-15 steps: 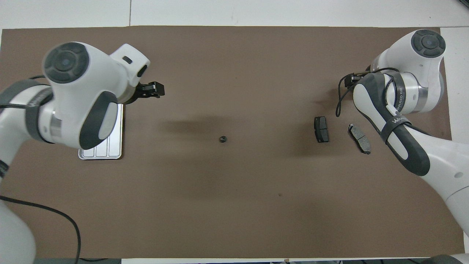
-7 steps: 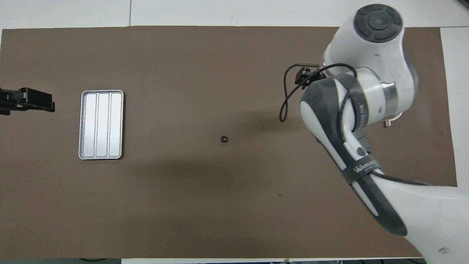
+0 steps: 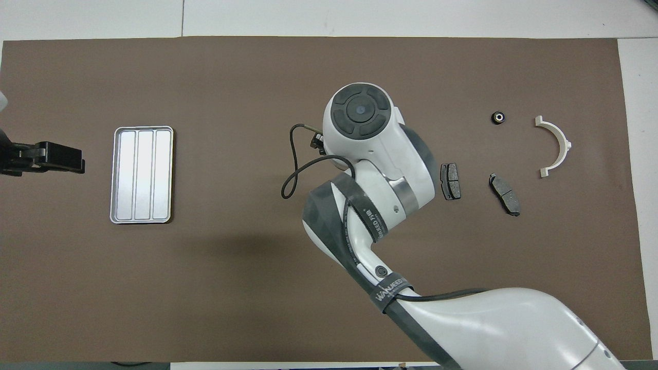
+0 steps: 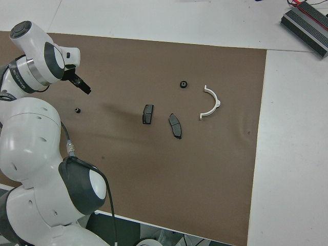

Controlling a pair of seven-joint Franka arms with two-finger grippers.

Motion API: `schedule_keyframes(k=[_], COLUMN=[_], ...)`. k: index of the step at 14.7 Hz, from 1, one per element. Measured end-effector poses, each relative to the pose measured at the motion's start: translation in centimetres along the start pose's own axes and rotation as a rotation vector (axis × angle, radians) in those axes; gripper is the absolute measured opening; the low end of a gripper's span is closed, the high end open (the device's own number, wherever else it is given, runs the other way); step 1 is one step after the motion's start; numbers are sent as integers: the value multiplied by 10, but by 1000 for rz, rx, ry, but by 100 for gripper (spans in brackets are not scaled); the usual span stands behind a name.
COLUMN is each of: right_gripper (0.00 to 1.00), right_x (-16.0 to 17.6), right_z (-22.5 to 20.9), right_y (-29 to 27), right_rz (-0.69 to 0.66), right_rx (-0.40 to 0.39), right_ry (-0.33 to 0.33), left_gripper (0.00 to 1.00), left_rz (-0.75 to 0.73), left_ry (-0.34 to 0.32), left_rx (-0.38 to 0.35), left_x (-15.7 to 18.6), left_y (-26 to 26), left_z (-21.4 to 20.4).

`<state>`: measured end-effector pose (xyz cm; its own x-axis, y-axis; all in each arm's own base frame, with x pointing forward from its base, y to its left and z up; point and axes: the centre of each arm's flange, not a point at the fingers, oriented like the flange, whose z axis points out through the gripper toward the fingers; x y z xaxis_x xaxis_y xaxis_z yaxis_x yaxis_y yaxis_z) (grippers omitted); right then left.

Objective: Place bearing gear from tray to pile
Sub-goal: 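Grasp the dark gear at mid-table with the right gripper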

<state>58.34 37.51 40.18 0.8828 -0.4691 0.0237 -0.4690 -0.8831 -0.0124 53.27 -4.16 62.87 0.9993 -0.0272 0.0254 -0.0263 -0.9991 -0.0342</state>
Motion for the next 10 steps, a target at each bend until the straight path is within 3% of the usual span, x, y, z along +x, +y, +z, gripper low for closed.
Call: schedule_keyframes(k=[4,10], right_gripper=[100,100], right_x=[-47,-68], right_z=[49,88], right_y=[-35,-43], right_rz=[-66,-110], right_rx=[1,-1], right_ry=[-6,-1], left_gripper=[100,100], left_rz=[1,17], left_ry=[-10,-82], left_rx=[1,5], left_x=[-1,-8], left_y=[0,8], left_z=[1,9])
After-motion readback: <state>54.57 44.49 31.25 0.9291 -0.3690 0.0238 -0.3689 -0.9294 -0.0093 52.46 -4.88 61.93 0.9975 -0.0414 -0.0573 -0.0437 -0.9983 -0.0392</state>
